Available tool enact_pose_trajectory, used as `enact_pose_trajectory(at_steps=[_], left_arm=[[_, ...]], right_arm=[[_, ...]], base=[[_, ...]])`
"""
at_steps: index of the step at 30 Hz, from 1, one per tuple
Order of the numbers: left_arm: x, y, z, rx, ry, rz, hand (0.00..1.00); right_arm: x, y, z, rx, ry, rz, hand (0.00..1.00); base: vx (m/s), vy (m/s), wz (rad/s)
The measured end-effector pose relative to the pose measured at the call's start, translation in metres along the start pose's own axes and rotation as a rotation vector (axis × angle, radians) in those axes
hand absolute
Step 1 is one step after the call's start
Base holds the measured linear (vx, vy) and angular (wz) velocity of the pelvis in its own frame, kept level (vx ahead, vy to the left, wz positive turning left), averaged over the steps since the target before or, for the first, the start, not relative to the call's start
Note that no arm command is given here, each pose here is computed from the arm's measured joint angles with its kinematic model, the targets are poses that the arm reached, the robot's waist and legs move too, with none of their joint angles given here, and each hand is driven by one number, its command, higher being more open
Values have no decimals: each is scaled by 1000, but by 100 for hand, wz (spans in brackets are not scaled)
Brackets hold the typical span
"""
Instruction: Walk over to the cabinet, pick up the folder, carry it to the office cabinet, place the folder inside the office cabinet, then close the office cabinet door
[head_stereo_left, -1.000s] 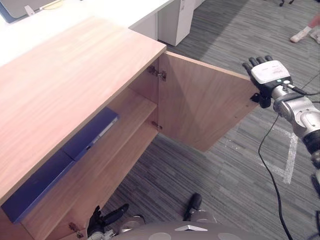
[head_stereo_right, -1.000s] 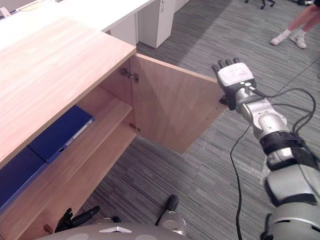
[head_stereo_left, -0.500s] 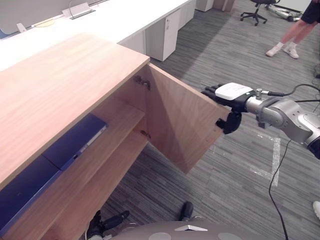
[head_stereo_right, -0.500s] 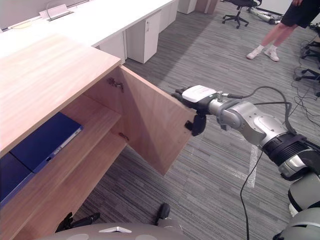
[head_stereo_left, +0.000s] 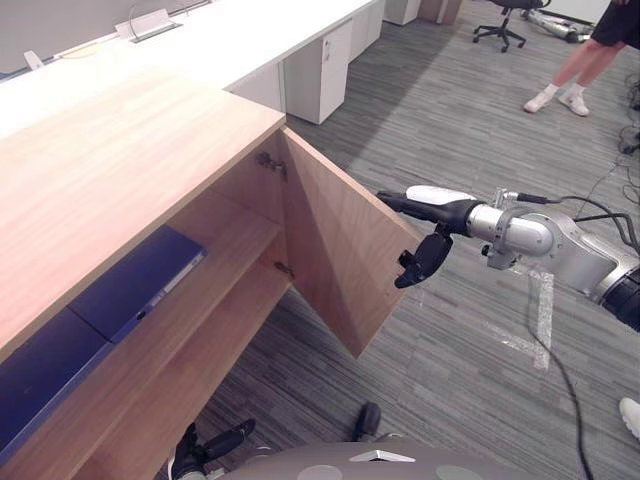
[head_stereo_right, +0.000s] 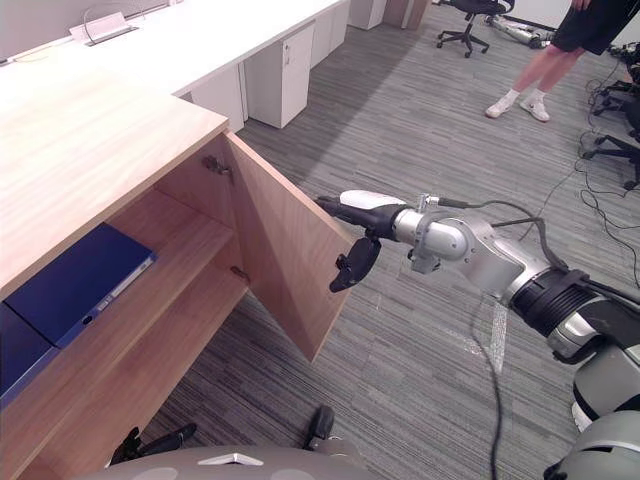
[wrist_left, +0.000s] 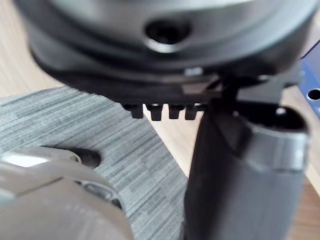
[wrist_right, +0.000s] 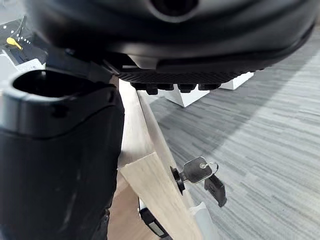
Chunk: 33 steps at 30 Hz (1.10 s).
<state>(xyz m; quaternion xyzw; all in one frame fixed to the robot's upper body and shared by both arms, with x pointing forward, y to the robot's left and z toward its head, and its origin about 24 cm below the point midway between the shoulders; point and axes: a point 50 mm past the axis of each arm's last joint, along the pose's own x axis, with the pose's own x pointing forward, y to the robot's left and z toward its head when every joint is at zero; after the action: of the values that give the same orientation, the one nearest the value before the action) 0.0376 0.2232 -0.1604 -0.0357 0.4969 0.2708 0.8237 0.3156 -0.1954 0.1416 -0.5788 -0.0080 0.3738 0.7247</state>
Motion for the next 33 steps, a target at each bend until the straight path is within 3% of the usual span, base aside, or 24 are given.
enact_pose_trajectory(at_steps=[6, 10, 13, 18, 33], left_arm=[[0, -2, 1, -4, -4, -2, 100], [1, -5, 5, -4, -14, -17, 100], [3, -8, 9, -5, -25, -30, 100], [4, -10, 16, -13, -42, -30, 100], [3, 2, 8, 9, -10, -8, 100]], right_arm=[[12, 19, 10, 407, -108, 71, 100], [28, 54, 23, 939, -206, 167, 100], [43, 76, 44, 1117, -261, 308, 100], [62, 130, 108, 1217, -408, 618, 100], [59, 122, 118, 1271, -462, 612, 100]], base=[[-12, 78, -1], [-15, 64, 1], [-3, 40, 9], [27, 86, 20], [25, 89, 3]])
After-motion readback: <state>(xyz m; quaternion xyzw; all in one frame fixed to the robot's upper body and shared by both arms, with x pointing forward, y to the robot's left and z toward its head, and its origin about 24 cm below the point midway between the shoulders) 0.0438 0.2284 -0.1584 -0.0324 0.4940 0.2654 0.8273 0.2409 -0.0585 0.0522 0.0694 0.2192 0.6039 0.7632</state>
